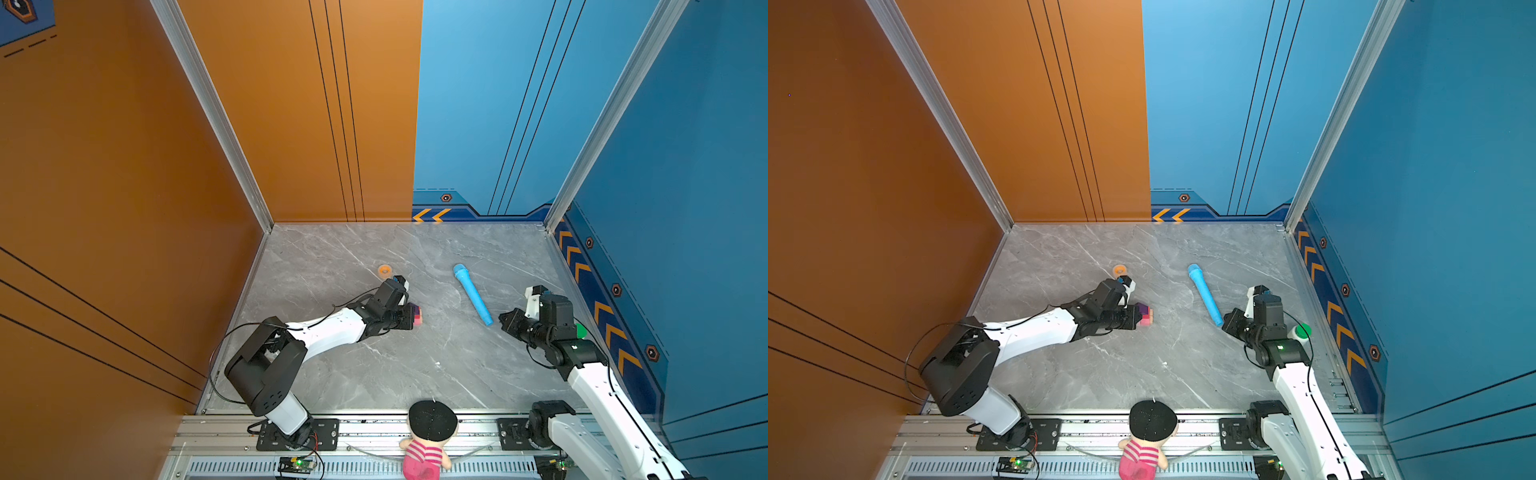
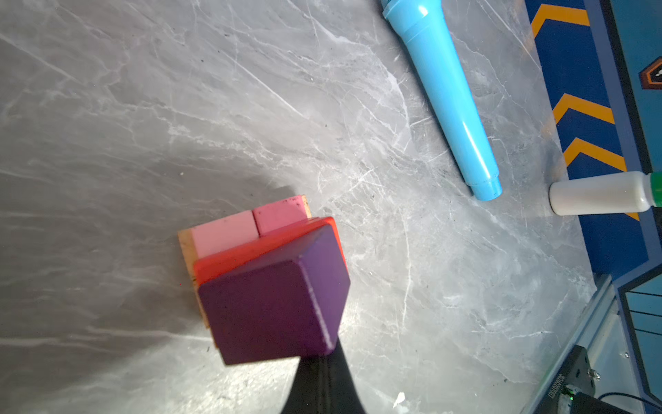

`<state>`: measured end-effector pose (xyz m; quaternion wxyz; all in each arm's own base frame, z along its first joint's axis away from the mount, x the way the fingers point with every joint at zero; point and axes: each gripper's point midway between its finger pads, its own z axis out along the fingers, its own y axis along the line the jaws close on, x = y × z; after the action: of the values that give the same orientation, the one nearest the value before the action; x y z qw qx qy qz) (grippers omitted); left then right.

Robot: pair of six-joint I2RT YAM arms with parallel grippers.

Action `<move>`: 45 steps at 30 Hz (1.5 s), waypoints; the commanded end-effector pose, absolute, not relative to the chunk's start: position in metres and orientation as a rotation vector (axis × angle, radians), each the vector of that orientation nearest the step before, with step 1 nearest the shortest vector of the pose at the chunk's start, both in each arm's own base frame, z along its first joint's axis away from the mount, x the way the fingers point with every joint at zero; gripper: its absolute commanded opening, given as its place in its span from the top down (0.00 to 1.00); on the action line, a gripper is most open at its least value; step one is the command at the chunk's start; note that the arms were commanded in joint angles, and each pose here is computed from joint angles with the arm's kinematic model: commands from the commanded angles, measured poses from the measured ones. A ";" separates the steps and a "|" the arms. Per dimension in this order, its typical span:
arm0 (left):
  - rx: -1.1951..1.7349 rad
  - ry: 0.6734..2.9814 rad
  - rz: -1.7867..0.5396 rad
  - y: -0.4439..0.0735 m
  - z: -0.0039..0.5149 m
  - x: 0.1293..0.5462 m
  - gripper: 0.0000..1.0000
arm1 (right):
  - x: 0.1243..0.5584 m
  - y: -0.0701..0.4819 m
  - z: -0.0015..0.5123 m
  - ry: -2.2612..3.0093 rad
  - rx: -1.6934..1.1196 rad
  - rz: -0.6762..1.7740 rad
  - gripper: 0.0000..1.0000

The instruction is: Build the wood block tower

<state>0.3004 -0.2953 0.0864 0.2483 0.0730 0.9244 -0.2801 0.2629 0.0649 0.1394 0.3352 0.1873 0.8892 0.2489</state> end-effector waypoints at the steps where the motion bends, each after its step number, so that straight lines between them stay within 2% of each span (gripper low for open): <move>1: 0.213 2.514 -0.744 -0.296 0.090 0.308 1.00 | 0.259 0.060 0.134 2.329 0.520 0.624 0.91; 45: 0.216 2.521 -0.712 -0.295 0.086 0.311 1.00 | 0.258 0.058 0.131 2.331 0.530 0.622 0.91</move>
<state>0.3031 -0.2958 0.0845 0.2468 0.0767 0.9270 -0.2717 0.2613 0.0631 0.1355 0.3323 0.1910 0.8900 0.2469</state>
